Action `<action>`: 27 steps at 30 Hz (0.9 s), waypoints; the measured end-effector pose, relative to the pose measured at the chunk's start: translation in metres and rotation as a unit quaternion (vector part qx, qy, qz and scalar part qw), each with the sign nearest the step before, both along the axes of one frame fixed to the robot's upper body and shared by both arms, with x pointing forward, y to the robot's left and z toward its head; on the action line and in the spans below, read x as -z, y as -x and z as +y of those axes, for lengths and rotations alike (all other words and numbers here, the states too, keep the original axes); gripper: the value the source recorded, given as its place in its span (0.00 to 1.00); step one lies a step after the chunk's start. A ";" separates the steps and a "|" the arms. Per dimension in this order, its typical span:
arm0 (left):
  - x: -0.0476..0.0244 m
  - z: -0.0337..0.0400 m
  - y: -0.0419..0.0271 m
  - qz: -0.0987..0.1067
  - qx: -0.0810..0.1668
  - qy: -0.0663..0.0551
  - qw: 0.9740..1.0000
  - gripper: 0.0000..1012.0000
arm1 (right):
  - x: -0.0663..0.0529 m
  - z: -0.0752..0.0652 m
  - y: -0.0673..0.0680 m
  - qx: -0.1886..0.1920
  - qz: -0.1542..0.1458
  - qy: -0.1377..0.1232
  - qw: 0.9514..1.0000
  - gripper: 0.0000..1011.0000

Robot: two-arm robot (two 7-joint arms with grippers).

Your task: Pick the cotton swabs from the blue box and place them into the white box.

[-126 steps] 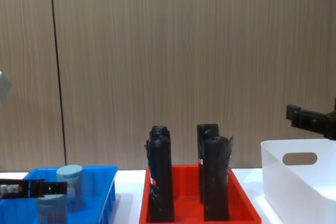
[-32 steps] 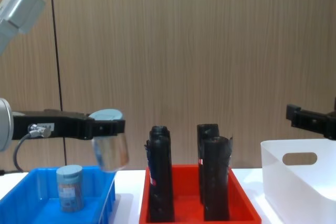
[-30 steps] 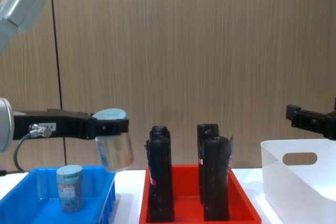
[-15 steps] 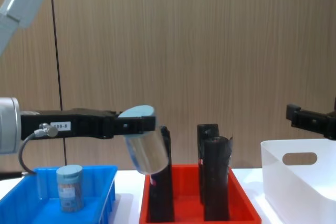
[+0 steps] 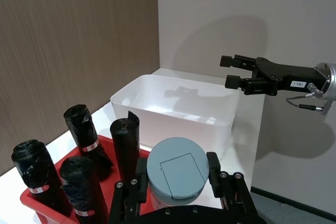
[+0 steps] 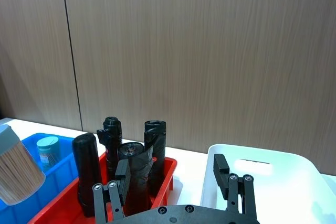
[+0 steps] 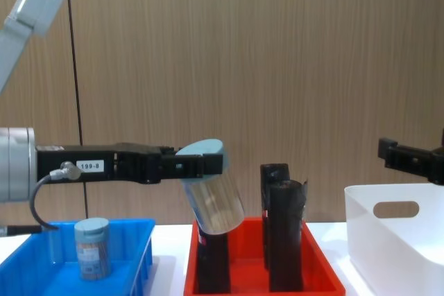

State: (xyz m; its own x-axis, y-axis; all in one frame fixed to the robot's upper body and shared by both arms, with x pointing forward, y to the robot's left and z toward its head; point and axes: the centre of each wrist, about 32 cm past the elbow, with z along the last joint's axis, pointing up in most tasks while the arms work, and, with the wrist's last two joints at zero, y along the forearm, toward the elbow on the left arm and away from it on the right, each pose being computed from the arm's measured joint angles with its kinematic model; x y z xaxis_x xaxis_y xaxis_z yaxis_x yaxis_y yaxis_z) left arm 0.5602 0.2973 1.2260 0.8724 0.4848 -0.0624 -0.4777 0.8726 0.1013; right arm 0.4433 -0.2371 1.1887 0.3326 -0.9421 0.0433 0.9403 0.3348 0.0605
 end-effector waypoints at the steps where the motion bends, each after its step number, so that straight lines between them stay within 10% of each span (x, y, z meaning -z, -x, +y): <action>1: 0.0001 0.0000 -0.0006 0.000 0.001 0.000 1.000 0.67 | 0.000 0.000 0.000 0.000 0.000 0.000 1.000 0.99; 27: -0.0003 0.0010 -0.0080 -0.006 0.007 0.006 1.000 0.67 | -0.005 -0.006 -0.003 -0.041 0.015 -0.002 0.999 0.99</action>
State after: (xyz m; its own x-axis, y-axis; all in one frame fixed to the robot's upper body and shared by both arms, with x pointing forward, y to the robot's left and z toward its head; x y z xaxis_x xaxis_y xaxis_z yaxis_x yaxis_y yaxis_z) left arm 0.5682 0.2983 1.2263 0.8802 0.4711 -0.0580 -0.4659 0.8808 0.0846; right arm 0.4467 -0.2431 1.1937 0.4091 -0.9120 0.0285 0.9115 0.4100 0.0339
